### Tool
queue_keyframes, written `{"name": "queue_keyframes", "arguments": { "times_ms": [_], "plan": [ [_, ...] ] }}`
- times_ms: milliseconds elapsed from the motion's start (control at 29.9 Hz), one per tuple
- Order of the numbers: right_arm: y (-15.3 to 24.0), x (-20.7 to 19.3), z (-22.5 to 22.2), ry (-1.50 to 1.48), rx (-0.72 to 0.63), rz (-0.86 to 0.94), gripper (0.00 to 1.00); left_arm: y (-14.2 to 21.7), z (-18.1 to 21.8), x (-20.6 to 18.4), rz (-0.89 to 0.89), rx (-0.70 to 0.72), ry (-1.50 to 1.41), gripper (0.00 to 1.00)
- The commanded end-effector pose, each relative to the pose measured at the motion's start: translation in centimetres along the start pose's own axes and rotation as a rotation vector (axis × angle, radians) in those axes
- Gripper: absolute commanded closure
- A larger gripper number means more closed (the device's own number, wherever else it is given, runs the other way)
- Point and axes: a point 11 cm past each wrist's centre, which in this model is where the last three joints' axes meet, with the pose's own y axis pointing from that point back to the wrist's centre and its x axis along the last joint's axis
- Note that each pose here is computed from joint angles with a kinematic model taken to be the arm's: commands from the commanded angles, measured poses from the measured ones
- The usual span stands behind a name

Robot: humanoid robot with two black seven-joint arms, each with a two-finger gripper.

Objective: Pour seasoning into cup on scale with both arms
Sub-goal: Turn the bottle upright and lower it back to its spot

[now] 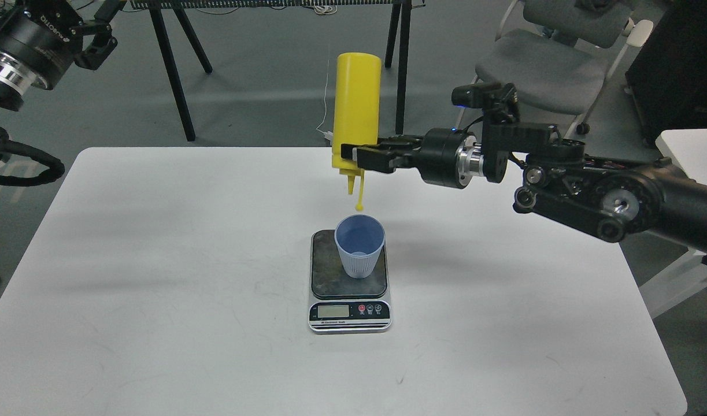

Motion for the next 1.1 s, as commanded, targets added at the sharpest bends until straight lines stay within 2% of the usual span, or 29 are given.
{"name": "queue_keyframes", "arguments": {
  "times_ms": [0,134,167,301,502,702,903,1070],
  "plan": [
    [4.2,3.7,1.6,-0.446,0.046,0.148,0.39,0.0,0.0,0.0,0.000,0.001,-0.001,0.06],
    [7.7,3.5,3.4,-0.973,0.222,0.214,0.39,0.0,-0.1,0.0,-0.001,0.003,-0.002,0.06],
    [8.9,3.7,4.3,-1.116,0.278,0.261,0.39,0.0,-0.1,-0.1,-0.002,0.003,-0.001,0.06],
    [11.9,1.0,8.3,-1.509,0.362,0.472,0.39,0.0,-0.2,-0.1,-0.004,0.006,-0.001,0.06],
    [13.6,-3.1,9.3,-1.769,0.520,0.629,0.38,-0.1,-0.4,-0.3,-0.007,0.009,0.001,0.06],
    [14.3,-9.5,9.7,-1.970,0.630,0.789,0.38,0.1,-0.8,-0.3,-0.008,0.019,0.001,0.06],
    [14.5,-15.2,10.0,-2.117,0.665,0.934,0.37,0.4,-0.8,-0.1,-0.003,0.023,-0.001,0.06],
    [14.3,-16.7,10.3,-2.137,0.683,1.018,0.37,0.4,-0.7,0.1,-0.002,0.023,-0.007,0.06]
  ]
}}
